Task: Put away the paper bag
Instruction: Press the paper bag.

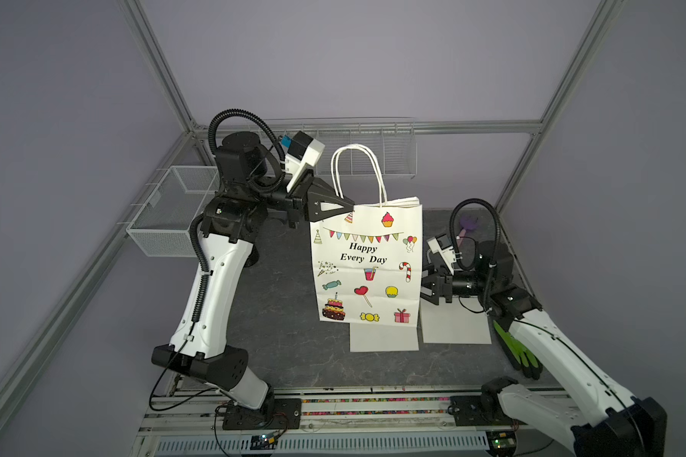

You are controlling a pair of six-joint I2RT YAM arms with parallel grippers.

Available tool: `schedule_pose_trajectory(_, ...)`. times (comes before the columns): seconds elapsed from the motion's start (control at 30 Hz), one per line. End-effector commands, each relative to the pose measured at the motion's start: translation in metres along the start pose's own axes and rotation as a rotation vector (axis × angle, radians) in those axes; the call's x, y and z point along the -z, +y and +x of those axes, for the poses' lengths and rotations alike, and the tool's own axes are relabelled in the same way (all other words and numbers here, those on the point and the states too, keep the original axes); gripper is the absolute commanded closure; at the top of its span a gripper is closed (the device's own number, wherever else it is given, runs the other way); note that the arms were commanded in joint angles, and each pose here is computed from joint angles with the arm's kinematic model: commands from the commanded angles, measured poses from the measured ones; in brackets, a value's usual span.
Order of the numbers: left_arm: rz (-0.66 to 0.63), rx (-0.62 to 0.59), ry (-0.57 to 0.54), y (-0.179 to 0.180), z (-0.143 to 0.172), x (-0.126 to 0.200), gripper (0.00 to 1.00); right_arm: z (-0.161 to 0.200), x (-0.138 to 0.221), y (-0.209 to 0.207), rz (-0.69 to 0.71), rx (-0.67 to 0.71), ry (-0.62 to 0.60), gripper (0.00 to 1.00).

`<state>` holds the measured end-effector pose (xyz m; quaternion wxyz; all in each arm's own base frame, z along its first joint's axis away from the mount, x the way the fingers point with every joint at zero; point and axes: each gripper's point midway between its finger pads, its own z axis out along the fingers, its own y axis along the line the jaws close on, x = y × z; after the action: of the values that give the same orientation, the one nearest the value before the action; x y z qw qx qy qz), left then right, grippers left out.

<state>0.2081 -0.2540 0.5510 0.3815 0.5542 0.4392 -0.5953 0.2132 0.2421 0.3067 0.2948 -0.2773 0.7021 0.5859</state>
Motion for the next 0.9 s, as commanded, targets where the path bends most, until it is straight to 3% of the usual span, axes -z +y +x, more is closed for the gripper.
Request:
schedule_pose_trajectory(0.0,0.045,-0.045,0.004,-0.01,-0.006,0.002,1.0,0.0,0.0,0.006,0.001,0.029,0.007,0.14)
schedule_pose_trajectory(0.47,0.054,-0.024,0.004,-0.006,0.0,-0.001,1.0,-0.065,-0.004,0.038,-0.039,0.174,-0.047,0.16)
schedule_pose_trajectory(0.67,0.06,-0.016,0.004,-0.004,0.002,-0.003,1.0,-0.084,-0.005,0.055,-0.073,0.224,-0.061,0.38)
schedule_pose_trajectory(0.87,0.064,0.012,0.004,0.001,0.01,-0.004,1.0,-0.103,-0.002,0.073,-0.09,0.277,-0.084,0.45)
